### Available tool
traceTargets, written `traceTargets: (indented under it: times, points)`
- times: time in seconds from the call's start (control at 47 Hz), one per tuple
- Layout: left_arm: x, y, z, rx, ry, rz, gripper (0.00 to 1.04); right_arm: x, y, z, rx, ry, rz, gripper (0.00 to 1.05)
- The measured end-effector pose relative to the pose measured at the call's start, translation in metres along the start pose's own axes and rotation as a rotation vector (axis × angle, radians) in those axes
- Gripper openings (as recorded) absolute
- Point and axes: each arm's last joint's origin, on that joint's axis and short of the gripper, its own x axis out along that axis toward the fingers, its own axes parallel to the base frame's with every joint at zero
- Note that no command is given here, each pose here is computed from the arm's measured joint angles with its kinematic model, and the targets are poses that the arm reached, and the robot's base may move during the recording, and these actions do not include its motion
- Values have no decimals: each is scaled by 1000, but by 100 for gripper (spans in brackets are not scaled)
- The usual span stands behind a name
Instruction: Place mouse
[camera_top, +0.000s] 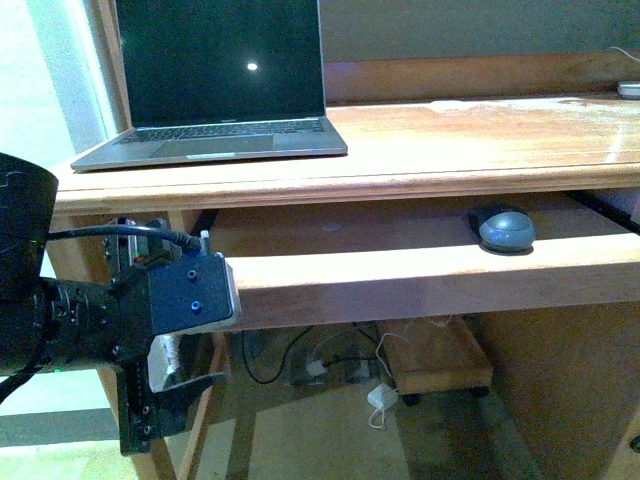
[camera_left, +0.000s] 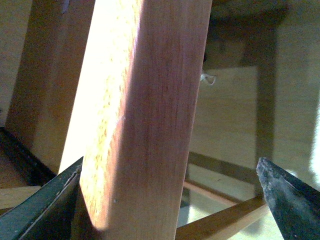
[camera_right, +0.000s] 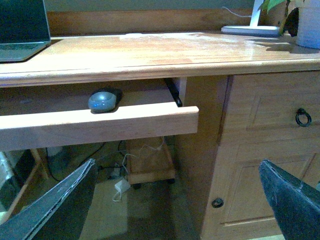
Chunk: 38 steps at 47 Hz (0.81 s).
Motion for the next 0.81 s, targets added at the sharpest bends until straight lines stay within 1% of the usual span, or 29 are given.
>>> traceTargets:
  times: [0.17,0.362,0.426,0.511,0.553,0.574,0.596,0.66,0.702,0.809]
  points:
    - [-20,-16,22,-150,-73,-73,97,0,0,0,0,0,0,97]
    - [-48,-42,58,-417,-203,-209,97,0,0,0,0,0,0,97]
    - [-53,-45,65,-475,-230,-233,97,0,0,0,0,0,0,97]
    - [-64,-48,75,-618,-247,-249,97,0,0,0,0,0,0,97]
    - [-71,-44,80,-717,-246,-218,97,0,0,0,0,0,0,97]
    - [-72,-43,81,-724,-248,-206,97,0,0,0,0,0,0,97]
    - [-75,-39,82,-776,-247,-183,97,0,0,0,0,0,0,97]
    - [-82,-32,84,-849,-241,-109,97,0,0,0,0,0,0,97]
    - [-93,-21,84,-937,-233,-10,97,0,0,0,0,0,0,97]
    - [-120,-3,82,-1078,-222,218,97,0,0,0,0,0,0,97]
